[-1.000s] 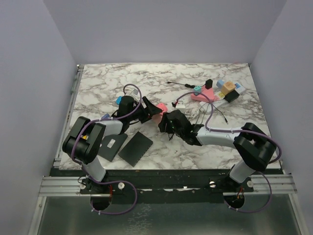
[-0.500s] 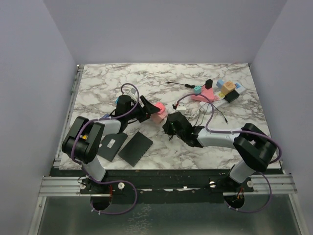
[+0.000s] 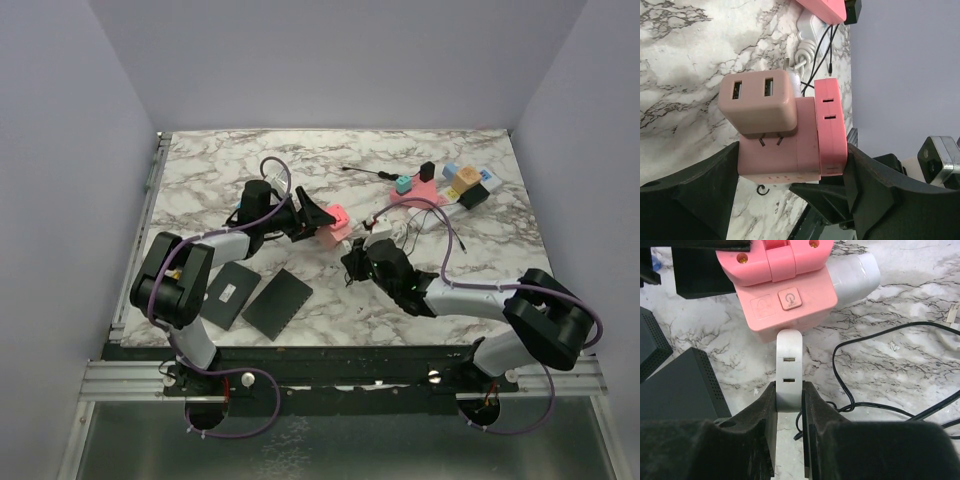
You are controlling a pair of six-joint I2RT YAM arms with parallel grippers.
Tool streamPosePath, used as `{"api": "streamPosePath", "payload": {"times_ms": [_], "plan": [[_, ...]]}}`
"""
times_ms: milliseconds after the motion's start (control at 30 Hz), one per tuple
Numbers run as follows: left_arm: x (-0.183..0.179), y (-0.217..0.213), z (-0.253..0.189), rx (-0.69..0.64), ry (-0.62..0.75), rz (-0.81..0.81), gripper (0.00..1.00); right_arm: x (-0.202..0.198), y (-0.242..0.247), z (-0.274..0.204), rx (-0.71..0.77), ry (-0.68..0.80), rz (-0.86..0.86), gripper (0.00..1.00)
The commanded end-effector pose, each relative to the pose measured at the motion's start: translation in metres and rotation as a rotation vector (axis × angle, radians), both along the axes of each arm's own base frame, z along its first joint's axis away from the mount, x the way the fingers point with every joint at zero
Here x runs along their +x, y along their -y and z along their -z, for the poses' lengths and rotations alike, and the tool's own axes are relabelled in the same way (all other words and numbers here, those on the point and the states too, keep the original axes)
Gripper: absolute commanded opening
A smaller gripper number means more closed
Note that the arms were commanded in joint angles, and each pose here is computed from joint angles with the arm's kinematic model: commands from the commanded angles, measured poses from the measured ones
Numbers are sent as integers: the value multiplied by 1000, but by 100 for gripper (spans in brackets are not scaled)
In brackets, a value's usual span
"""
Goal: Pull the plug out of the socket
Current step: Remove the plug from the socket.
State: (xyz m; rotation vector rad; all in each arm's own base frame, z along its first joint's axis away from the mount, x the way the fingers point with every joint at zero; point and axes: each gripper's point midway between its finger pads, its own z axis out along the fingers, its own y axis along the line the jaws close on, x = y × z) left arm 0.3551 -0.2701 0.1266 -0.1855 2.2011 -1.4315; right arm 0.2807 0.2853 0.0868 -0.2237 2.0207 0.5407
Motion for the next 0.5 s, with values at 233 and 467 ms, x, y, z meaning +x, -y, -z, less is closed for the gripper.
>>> {"api": "streamPosePath", "payload": {"times_ms": [233,467], "plan": [[18,-10,0,39,47,12,35,-5,-2,-15,-38,85,-93,4],[17,-9,1,34,41,22,35,-5,0,-20,4,78,-58,44]]}}
